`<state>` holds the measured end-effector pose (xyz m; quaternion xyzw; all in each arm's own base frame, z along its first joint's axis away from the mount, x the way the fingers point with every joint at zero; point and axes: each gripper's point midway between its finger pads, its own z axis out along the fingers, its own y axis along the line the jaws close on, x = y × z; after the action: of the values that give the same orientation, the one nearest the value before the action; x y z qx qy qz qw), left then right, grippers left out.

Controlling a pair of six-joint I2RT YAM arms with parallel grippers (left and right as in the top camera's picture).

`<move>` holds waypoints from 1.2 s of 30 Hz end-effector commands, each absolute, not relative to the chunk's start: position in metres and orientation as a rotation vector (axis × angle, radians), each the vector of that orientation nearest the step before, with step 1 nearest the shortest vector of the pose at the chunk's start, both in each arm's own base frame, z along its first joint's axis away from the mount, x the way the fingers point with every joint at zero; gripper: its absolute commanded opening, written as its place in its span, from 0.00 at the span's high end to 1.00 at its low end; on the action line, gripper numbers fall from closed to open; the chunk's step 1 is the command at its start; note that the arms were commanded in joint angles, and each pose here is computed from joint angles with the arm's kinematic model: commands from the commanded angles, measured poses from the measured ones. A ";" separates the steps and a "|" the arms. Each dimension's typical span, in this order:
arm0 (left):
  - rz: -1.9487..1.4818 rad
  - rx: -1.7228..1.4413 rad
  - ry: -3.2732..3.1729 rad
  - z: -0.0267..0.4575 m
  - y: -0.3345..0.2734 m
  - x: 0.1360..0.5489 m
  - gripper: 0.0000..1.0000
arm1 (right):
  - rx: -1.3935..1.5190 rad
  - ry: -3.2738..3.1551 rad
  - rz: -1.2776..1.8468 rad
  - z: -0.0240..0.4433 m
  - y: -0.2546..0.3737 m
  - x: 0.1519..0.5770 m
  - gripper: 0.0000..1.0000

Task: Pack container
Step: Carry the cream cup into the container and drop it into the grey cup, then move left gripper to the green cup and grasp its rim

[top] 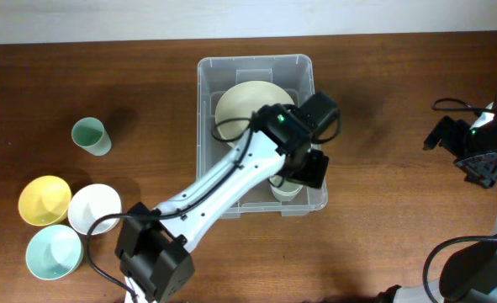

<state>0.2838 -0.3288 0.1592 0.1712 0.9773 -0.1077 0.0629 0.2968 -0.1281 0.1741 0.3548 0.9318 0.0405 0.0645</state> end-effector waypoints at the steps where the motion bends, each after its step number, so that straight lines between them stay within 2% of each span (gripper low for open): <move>1: -0.121 0.258 2.644 0.264 -0.252 0.348 0.13 | 1.039 2.796 0.120 0.182 -0.125 0.296 0.01; 5: -0.032 -0.033 2.491 0.324 -0.164 0.378 0.13 | 1.039 2.796 0.120 0.182 -0.125 0.296 0.01; 6: -0.002 -0.174 2.450 0.338 -0.119 0.388 0.08 | 1.039 2.796 0.120 0.182 -0.125 0.296 0.01; 9: 0.090 -0.461 2.422 0.339 -0.025 0.401 0.04 | 1.040 2.796 0.120 0.182 -0.125 0.296 0.01; 11: 0.137 -0.577 2.425 0.328 0.013 0.405 0.01 | 1.040 2.796 0.120 0.182 -0.125 0.296 0.01; 12: 0.146 -0.671 2.440 0.313 0.042 0.410 0.01 | 1.040 2.796 0.120 0.182 -0.125 0.296 0.01; 16: 0.200 -0.833 2.525 0.251 0.091 0.429 0.01 | 1.039 2.796 0.120 0.182 -0.125 0.296 0.01; 21: 0.195 -0.809 2.759 0.154 0.094 0.451 0.01 | 1.036 2.797 0.119 0.182 -0.125 0.296 0.01; 26: 0.250 -0.837 2.924 0.069 0.097 0.456 0.02 | 1.035 2.797 0.119 0.182 -0.125 0.296 0.01; 29: 0.276 -0.845 2.984 0.040 0.097 0.452 0.03 | 1.029 2.800 0.118 0.182 -0.125 0.296 0.01; 31: 0.277 -0.846 2.992 0.037 0.097 0.452 0.06 | 1.029 2.800 0.118 0.182 -0.125 0.296 0.01; 32: 0.276 -0.845 2.988 0.038 0.097 0.452 0.28 | 1.029 2.800 0.118 0.182 -0.125 0.296 0.01; 34: 0.273 -0.844 2.981 0.042 0.097 0.453 0.59 | 1.029 2.799 0.118 0.182 -0.125 0.296 0.01; 35: 0.271 -0.844 2.979 0.043 0.097 0.453 0.70 | 1.029 2.799 0.118 0.182 -0.125 0.296 0.01; 36: 0.269 -0.844 2.981 0.044 0.096 0.452 0.76 | 1.029 2.800 0.118 0.182 -0.125 0.296 0.01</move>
<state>0.4517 0.0964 0.0383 -0.2717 0.9582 0.0892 0.0108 0.2969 -0.1281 0.1741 0.3507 0.9334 0.0402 0.0649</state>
